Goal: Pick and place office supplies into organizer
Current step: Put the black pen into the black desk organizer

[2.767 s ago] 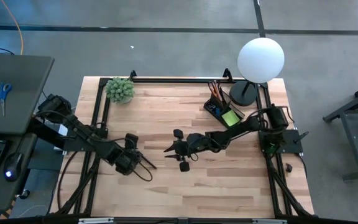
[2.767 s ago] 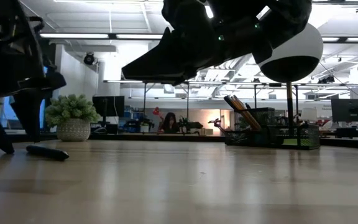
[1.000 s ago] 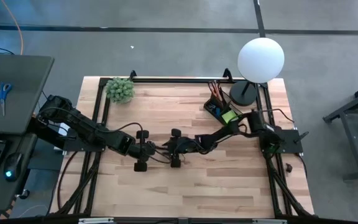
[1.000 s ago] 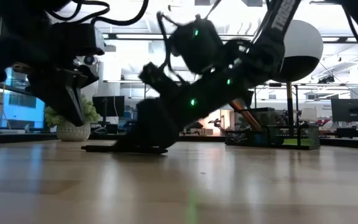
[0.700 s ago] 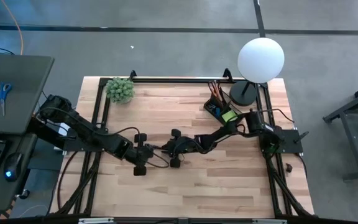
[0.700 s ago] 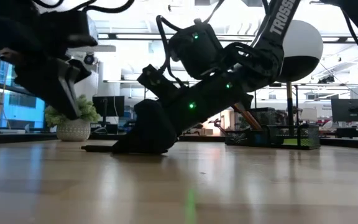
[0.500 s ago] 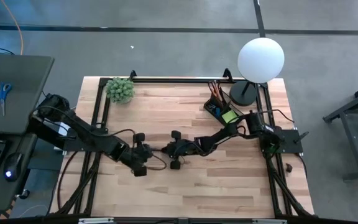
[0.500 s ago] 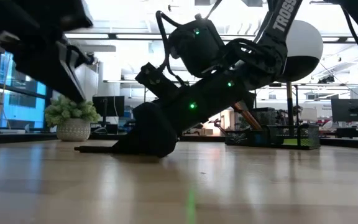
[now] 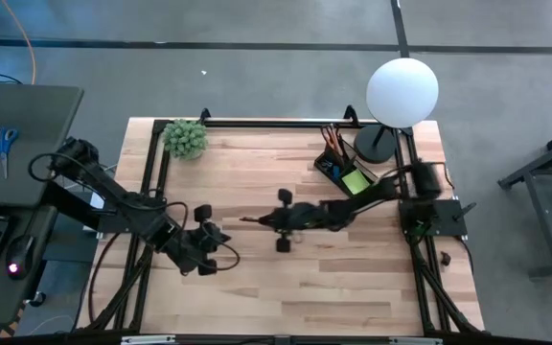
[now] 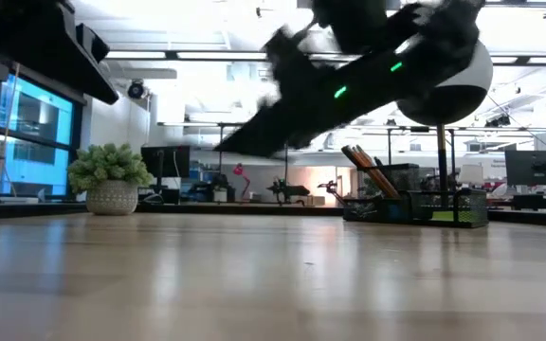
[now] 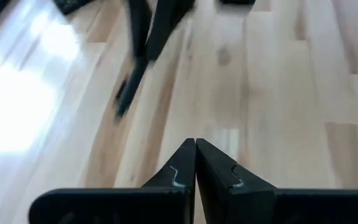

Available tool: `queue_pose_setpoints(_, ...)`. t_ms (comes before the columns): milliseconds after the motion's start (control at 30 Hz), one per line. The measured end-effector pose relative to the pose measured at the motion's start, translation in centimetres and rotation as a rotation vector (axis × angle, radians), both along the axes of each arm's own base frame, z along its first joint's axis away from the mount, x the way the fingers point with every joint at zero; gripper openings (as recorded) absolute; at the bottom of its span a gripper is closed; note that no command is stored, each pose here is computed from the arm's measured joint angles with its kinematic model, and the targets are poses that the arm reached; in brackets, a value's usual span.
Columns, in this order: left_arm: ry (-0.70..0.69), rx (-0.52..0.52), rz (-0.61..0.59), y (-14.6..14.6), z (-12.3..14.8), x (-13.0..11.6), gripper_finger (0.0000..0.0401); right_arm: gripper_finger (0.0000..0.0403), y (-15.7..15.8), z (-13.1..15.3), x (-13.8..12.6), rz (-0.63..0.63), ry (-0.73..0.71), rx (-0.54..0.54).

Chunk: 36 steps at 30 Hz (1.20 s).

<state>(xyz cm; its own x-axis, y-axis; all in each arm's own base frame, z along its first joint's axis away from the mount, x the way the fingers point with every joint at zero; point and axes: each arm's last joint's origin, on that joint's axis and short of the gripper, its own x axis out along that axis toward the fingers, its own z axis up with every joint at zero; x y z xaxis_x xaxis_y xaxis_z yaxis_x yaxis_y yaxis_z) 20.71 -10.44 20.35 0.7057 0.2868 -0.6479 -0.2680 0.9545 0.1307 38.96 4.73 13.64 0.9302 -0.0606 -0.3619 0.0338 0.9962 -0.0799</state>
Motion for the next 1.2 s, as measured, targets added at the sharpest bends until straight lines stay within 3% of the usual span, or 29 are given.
queue_pose_setpoints(200,-0.027,0.049,0.084,0.3,-0.1,-0.4,0.0003,0.0023,-0.7,4.1,-6.0,0.034,-0.244,0.055)
queue_pose_setpoints(367,-0.174,0.117,0.071,0.5,-0.7,0.3,0.0002,0.002,-1.2,4.2,-10.1,0.048,-0.402,0.104)
queue_pose_setpoints(467,-0.298,0.1,0.065,1.4,-1.2,1.2,0.0012,0.0017,-1.3,4.3,-11.3,0.062,-0.49,0.114)
queue_pose_setpoints(667,-0.574,-0.018,-0.075,5.1,-2.1,2.4,0.0074,0.0027,-1.1,4.9,-11.4,0.153,-0.548,0.11)
queue_pose_setpoints(800,-0.709,-0.043,-0.142,7.4,-1.9,3.0,0.0126,0.0023,-0.9,5.3,-10.9,0.179,-0.554,0.104)
queue_pose_setpoints(1000,-0.736,-0.023,-0.162,8.6,-1.8,5.5,0.0175,0.0026,-0.8,5.9,-10.3,0.182,-0.564,0.077)
queue_pose_setpoints(1200,-0.756,0.029,-0.208,8.1,-0.9,8.7,0.019,0.0025,-0.9,6.0,-10.0,0.175,-0.548,0.05)
